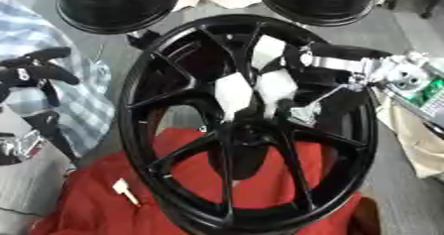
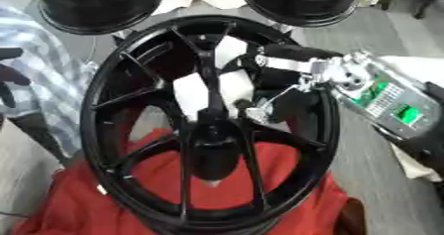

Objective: Pull the pin out of the wheel hub.

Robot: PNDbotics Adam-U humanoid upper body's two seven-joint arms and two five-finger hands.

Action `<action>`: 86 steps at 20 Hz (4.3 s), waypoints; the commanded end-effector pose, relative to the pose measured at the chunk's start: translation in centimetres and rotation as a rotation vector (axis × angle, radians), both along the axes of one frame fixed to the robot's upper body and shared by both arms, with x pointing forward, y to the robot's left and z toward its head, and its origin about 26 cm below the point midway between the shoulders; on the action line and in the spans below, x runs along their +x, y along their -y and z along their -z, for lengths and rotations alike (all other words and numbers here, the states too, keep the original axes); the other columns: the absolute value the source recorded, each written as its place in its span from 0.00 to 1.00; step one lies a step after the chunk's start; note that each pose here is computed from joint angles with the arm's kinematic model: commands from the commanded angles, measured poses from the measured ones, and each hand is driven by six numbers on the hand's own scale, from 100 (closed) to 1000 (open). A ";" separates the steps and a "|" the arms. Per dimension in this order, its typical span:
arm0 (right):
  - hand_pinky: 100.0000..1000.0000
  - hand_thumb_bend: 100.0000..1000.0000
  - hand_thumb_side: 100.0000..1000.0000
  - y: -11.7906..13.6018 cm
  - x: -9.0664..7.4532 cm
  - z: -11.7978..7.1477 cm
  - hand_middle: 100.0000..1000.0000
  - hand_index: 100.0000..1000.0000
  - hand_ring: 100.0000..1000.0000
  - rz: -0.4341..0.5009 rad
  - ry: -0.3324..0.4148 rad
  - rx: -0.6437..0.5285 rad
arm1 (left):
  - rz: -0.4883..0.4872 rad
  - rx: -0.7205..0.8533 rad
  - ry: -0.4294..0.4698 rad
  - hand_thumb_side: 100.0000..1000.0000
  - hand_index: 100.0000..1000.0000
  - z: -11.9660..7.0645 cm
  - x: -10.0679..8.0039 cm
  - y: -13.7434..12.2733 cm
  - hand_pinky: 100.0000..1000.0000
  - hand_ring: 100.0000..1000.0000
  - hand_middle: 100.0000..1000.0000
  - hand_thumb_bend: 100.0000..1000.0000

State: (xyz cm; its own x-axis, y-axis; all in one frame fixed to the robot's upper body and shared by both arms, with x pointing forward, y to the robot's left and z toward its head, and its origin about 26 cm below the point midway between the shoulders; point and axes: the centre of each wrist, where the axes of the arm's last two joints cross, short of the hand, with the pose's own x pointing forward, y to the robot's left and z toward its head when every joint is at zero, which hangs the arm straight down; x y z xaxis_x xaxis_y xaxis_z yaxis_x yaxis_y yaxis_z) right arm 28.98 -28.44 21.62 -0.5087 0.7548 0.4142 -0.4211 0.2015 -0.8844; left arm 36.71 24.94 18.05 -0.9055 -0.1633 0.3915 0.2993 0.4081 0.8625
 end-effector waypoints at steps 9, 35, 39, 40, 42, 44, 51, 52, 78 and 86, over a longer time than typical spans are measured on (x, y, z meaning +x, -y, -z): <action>0.61 0.00 0.17 0.0 -0.1 -0.9 0.38 0.35 0.60 0.013 0.102 0.068 | 0.281 0.318 0.281 0.33 0.84 -0.8 0.1 -0.1 0.42 1.00 0.67 0.00; 0.60 0.01 0.18 4.8 -1.0 -8.9 0.33 0.34 0.57 -0.116 0.386 0.210 | 0.242 0.330 0.216 0.32 0.85 0.8 -0.2 -2.1 0.42 1.00 0.67 0.00; 0.60 0.00 0.18 6.9 -1.9 -9.6 0.33 0.34 0.57 -0.064 0.432 0.265 | 0.193 0.344 0.188 0.32 0.85 1.3 -0.5 -3.9 0.42 1.00 0.67 0.00; 0.60 0.00 0.18 7.4 -2.0 -9.6 0.33 0.34 0.57 -0.035 0.435 0.285 | 0.177 0.349 0.180 0.32 0.85 1.5 -0.6 -4.5 0.42 1.00 0.67 0.00; 0.60 0.00 0.17 8.3 -2.4 -9.4 0.34 0.34 0.57 0.031 0.436 0.335 | 0.149 0.358 0.168 0.32 0.85 1.7 -0.8 -5.5 0.42 1.00 0.67 0.00; 0.60 0.00 0.14 11.1 -3.6 -5.6 0.35 0.36 0.58 0.224 0.423 0.435 | 0.130 0.363 0.164 0.32 0.85 1.7 -1.0 -6.2 0.42 1.00 0.67 0.00; 0.66 0.22 0.22 16.0 -16.8 11.8 0.73 0.76 0.72 0.912 0.579 0.575 | 0.141 0.359 0.172 0.33 0.84 1.7 -0.8 -5.6 0.42 1.00 0.67 0.00; 0.68 0.30 0.26 15.5 -18.0 13.3 0.79 0.83 0.75 1.000 0.589 0.589 | 0.140 0.358 0.172 0.33 0.84 1.7 -0.9 -5.6 0.42 1.00 0.67 0.00; 0.72 0.42 0.39 6.3 -15.2 19.3 0.93 0.92 0.81 1.496 0.699 1.016 | 0.120 0.353 0.135 0.34 0.84 3.1 -1.2 -6.1 0.42 1.00 0.67 0.00; 0.72 0.38 0.40 5.7 -13.9 18.6 0.90 0.92 0.78 1.212 0.732 1.054 | 0.123 0.348 0.132 0.34 0.84 3.2 -1.2 -5.9 0.42 1.00 0.67 0.00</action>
State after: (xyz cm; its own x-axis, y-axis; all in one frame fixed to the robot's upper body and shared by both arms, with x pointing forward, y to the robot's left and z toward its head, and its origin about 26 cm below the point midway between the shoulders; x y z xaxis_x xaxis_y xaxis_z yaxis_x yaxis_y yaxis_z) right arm 14.93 -33.97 2.14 -0.1594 0.3611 0.9188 0.7914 0.6030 -0.0997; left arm 35.49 30.69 14.07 -0.8100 -0.3325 0.4831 0.3202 0.4394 0.8393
